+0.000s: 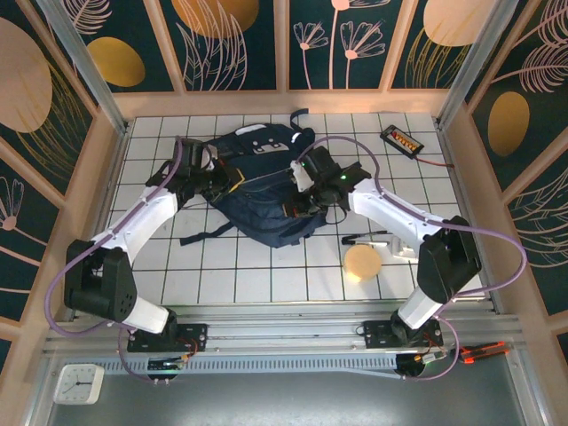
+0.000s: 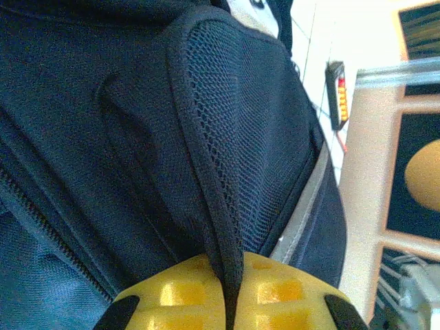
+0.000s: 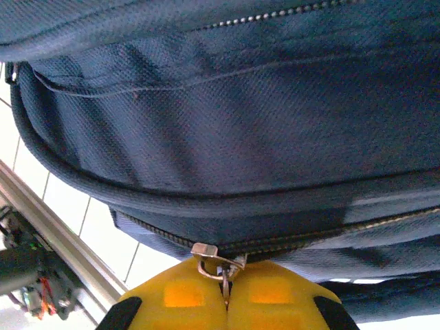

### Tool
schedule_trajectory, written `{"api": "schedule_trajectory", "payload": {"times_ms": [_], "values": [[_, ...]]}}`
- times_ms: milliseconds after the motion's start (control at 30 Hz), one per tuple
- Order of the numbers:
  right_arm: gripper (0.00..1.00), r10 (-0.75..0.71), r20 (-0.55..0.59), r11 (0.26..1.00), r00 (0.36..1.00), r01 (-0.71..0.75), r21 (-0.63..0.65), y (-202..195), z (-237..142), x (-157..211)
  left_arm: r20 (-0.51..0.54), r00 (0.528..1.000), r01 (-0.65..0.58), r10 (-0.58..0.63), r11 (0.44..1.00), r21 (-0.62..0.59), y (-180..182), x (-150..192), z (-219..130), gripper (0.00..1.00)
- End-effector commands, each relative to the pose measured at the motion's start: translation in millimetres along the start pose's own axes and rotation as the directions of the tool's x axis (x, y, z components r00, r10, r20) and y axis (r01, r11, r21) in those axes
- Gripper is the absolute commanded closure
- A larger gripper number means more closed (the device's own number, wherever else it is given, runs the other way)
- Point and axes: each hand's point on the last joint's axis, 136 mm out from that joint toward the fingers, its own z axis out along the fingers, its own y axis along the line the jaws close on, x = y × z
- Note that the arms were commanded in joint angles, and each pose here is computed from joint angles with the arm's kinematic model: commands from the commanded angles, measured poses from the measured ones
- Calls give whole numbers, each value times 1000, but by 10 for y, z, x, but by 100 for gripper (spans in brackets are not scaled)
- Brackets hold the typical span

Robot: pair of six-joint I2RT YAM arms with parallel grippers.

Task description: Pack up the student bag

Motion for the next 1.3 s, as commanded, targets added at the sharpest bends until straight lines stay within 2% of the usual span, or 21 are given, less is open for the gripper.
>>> {"api": "schedule_trajectory", "payload": {"times_ms": [0, 100, 267, 367, 533, 700, 867, 1100, 1200, 1267], "values": [[100, -15, -122, 999, 992, 20, 42, -300, -80, 372, 78, 986, -143, 148, 987, -71, 94, -383, -72, 100], [100, -35, -102, 999, 994, 37, 14, -462, -30, 312, 56, 975, -208, 214, 973, -104, 109, -429, -77, 100], [100, -10, -2, 1000, 1000, 10, 21, -779, -149, 0, 33, 957, -280, 290, 944, -174, 129, -531, -185, 100], [100, 2, 61, 1000, 998, -4, 26, -926, -243, -187, -2, 947, -314, 320, 928, -199, 143, -555, -195, 100], [100, 16, 87, 1000, 996, -17, 13, -1004, -239, -351, -14, 940, -335, 342, 913, -234, 184, -649, -221, 100], [100, -4, 52, 1000, 999, 5, -27, -753, -97, -292, 40, 952, -288, 304, 932, -221, 252, -833, -235, 100], [100, -43, -3, 997, 999, 42, -62, -344, 42, -109, 86, 958, -252, 274, 947, -200, 271, -1035, -100, 100], [100, -152, -84, 973, 985, 134, -186, 661, 384, 159, 118, 961, -220, 252, 948, -231, 305, -1429, 156, 100], [100, -188, -120, 965, 975, 160, -209, 905, 571, 178, 113, 966, -200, 232, 949, -243, 315, -1550, 231, 77], [100, -199, -139, 964, 970, 169, -204, 932, 648, 170, 125, 966, -193, 228, 951, -241, 276, -1590, 204, 56]]}}
